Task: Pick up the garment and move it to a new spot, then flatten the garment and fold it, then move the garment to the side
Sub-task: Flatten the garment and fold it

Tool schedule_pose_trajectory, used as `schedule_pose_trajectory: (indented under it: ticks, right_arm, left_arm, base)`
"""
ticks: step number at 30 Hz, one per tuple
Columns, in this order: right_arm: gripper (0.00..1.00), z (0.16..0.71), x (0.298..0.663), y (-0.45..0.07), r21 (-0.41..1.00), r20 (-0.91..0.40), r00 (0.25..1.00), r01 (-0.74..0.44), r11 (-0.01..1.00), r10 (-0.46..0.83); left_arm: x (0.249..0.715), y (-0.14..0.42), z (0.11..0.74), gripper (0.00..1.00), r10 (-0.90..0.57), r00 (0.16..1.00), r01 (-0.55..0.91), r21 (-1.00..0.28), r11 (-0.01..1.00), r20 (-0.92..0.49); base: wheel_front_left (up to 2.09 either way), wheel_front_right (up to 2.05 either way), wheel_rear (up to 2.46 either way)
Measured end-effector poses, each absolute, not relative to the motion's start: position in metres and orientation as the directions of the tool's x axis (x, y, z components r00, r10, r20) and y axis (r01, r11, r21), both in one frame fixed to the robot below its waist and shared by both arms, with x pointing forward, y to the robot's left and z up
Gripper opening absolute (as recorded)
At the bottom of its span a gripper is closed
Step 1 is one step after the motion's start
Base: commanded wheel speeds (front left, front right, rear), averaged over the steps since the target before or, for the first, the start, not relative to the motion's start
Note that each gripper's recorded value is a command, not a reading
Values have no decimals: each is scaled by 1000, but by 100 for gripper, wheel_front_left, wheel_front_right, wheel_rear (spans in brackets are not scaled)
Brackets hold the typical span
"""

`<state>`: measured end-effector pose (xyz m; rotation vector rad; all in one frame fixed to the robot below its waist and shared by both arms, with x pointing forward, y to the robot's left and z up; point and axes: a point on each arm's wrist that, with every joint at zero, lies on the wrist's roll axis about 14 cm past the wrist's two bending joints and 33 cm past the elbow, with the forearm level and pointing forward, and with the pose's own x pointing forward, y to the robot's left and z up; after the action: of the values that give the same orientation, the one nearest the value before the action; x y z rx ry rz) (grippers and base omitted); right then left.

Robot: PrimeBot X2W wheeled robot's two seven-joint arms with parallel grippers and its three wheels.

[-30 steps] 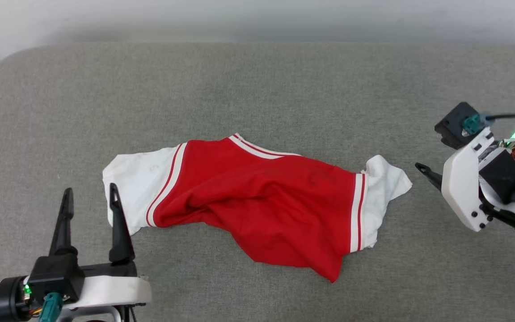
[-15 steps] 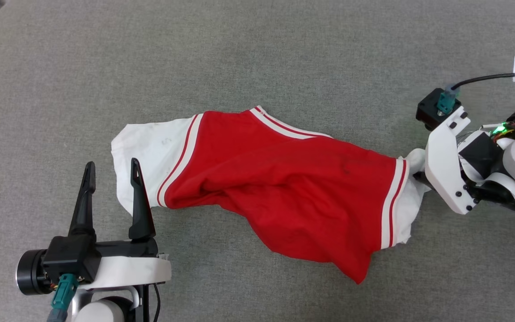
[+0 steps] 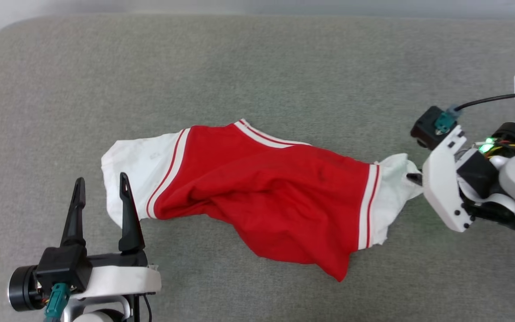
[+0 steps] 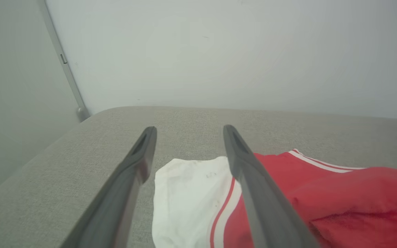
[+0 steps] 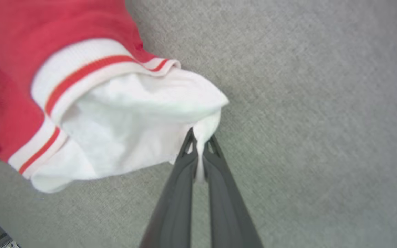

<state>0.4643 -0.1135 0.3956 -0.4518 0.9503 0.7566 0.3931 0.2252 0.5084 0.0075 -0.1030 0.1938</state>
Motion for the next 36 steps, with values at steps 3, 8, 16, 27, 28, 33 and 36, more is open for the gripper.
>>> schedule_pose_trajectory:
  ticks: [3,8,16,27,28,33,36]
  right_arm:
    - [0,423,464,-129,-39,-810,426,-724,688,403]
    - [0,448,443,-168,5,-785,466,-654,756,409]
    - [0,432,412,-241,40,-854,436,-490,871,285]
    - [0,360,384,-270,68,-940,297,-315,947,166]
    - [0,360,384,-269,67,-937,308,-310,948,167]
    - [100,373,396,-264,45,-886,428,-306,951,180]
    - [100,396,408,-257,33,-821,531,-324,945,211]
  left_arm:
    - [391,219,511,100,175,979,-174,-16,985,109]
    - [391,209,515,100,144,982,-141,-28,990,123]
    - [394,202,512,100,116,987,-114,-28,993,114]
    - [392,205,503,100,114,990,-113,-16,993,87]
    - [392,206,504,100,117,989,-116,-15,993,88]
    - [387,208,509,100,123,987,-122,-16,992,101]
    - [384,209,517,100,124,985,-123,-17,992,123]
  base:
    - [0,0,0]
    - [0,0,0]
    - [0,0,0]
    - [0,0,0]
    - [0,0,0]
    - [0,0,0]
    - [0,0,0]
